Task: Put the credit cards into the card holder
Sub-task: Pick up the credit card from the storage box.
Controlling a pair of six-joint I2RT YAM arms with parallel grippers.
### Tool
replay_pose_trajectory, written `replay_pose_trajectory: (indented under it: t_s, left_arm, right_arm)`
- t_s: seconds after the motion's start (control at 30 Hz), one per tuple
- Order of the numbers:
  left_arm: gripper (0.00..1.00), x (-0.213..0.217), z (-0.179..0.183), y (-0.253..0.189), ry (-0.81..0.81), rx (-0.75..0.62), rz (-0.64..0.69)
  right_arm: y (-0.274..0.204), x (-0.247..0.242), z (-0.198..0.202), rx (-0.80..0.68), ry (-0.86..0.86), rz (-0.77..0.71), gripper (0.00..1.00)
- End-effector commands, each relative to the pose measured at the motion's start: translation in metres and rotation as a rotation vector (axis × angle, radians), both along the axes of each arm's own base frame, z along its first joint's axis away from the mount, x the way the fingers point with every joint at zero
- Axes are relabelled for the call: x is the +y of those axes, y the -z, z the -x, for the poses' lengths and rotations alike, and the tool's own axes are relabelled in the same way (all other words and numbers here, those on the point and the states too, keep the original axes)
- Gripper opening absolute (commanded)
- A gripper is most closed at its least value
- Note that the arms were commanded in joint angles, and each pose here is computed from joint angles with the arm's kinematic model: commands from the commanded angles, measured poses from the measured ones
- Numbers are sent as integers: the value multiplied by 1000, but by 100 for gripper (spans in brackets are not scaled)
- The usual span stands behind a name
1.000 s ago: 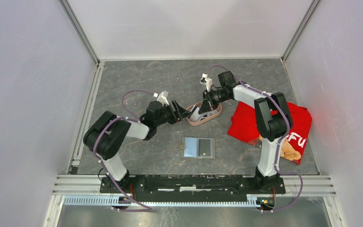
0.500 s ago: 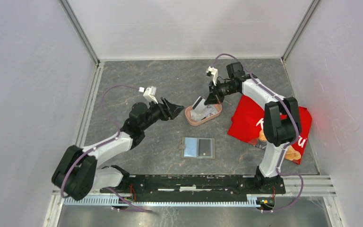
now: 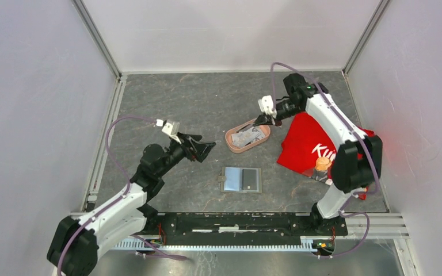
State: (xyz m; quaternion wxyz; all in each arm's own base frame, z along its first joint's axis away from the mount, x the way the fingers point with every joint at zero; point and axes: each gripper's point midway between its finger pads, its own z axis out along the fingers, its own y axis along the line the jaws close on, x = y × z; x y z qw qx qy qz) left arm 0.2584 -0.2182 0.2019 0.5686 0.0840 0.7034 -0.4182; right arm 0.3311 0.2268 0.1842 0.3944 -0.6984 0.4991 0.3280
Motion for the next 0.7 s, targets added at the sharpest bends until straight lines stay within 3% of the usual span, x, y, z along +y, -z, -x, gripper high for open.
replay_pose_trajectory:
  t_s: [0.0, 0.17, 0.27, 0.67]
  left_arm:
    - [91, 4, 24, -33, 80, -291, -42]
    - [91, 9, 57, -64, 131, -534, 70]
    - [91, 6, 67, -71, 173, -583, 81]
    - [90, -20, 101, -91, 374, -735, 8]
  right_arm:
    - [-40, 4, 48, -405, -334, -118, 0]
    - [-54, 9, 81, -562, -442, -114, 0]
    - [-63, 12, 107, -655, -511, -122, 0]
    - [-104, 15, 149, -601, -468, -207, 0]
